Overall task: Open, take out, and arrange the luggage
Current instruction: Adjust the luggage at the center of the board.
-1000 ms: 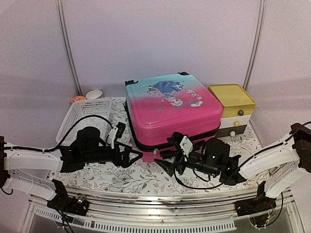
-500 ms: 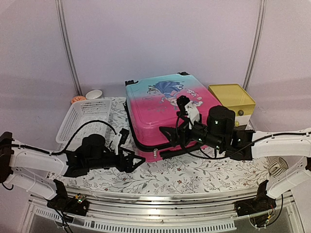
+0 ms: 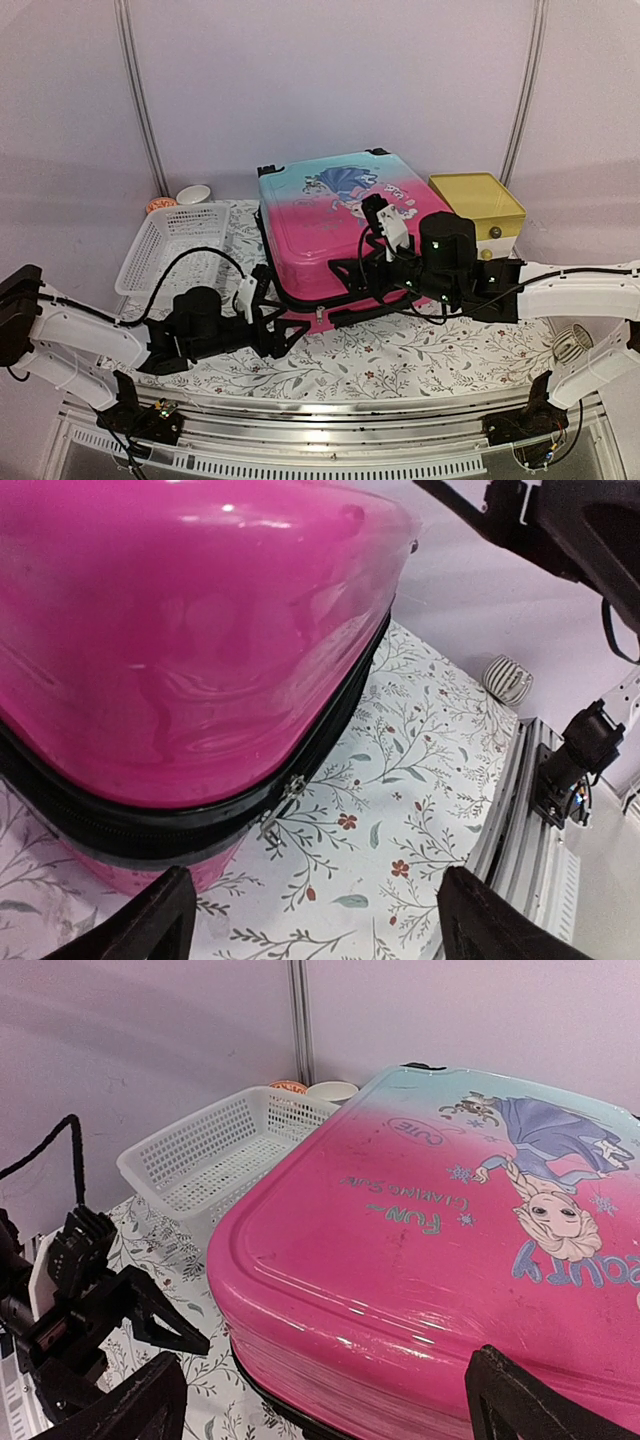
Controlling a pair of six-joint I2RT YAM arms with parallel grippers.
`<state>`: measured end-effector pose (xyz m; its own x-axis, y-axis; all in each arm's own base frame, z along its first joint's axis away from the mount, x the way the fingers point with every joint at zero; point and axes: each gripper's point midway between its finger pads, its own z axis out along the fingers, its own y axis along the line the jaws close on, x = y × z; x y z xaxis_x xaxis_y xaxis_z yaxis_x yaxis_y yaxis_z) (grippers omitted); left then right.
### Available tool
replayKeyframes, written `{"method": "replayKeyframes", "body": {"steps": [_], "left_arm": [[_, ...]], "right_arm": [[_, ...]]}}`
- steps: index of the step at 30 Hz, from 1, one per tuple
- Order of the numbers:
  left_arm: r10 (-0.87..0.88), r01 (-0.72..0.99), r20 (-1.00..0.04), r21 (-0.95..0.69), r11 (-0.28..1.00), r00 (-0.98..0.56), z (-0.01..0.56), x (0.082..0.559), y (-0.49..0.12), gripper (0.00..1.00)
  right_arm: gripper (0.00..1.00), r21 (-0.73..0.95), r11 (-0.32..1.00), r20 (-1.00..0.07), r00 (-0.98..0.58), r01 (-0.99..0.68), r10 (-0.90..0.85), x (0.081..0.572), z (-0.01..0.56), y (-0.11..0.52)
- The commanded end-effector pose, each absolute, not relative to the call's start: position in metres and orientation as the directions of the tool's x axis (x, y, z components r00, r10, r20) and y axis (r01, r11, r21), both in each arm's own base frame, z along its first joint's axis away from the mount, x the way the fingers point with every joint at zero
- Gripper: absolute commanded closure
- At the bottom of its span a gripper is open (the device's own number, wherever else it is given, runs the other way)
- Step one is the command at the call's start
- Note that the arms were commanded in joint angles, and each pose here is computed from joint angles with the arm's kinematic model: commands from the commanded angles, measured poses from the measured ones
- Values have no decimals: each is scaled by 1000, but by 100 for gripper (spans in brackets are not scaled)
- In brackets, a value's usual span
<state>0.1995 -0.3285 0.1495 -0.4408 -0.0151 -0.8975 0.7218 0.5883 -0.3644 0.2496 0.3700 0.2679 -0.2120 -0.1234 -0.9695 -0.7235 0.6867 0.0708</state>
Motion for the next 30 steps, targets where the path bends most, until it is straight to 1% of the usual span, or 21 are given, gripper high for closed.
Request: {"method": "replayKeyframes", "body": {"steps": [1, 4, 11, 16, 21, 23, 27, 30], "left_arm": [[-46, 738, -955, -256, 625, -293, 165, 198, -333, 14], [-47, 732, -964, -230, 641, -261, 167, 195, -337, 14], [-49, 717, -959, -242, 653, -279, 160, 192, -334, 14], [-72, 691, -954, -261, 674, -291, 155, 190, -334, 16], [-155, 598, -950, -292, 746, -270, 157, 198, -338, 18], [-158, 571, -960, -265, 777, -230, 155, 197, -344, 19], [-97, 524, -979, -178, 833, -178, 146, 195, -359, 23], [-105, 496, -978, -183, 849, -180, 142, 198, -357, 28]], "right_arm": [[1, 59, 730, -975, -195, -681, -103, 262, 282, 364], [1, 64, 716, -974, -199, -695, -107, 263, 282, 365], [1, 106, 662, -966, -234, -742, -108, 242, 268, 357], [1, 65, 710, -979, -182, -701, -90, 245, 274, 337], [1, 29, 760, -987, -140, -649, -82, 257, 290, 331], [1, 35, 769, -988, -138, -639, -70, 259, 292, 330], [1, 48, 780, -990, -135, -624, -46, 261, 295, 327], [1, 53, 789, -992, -126, -612, -31, 261, 296, 322]]}}
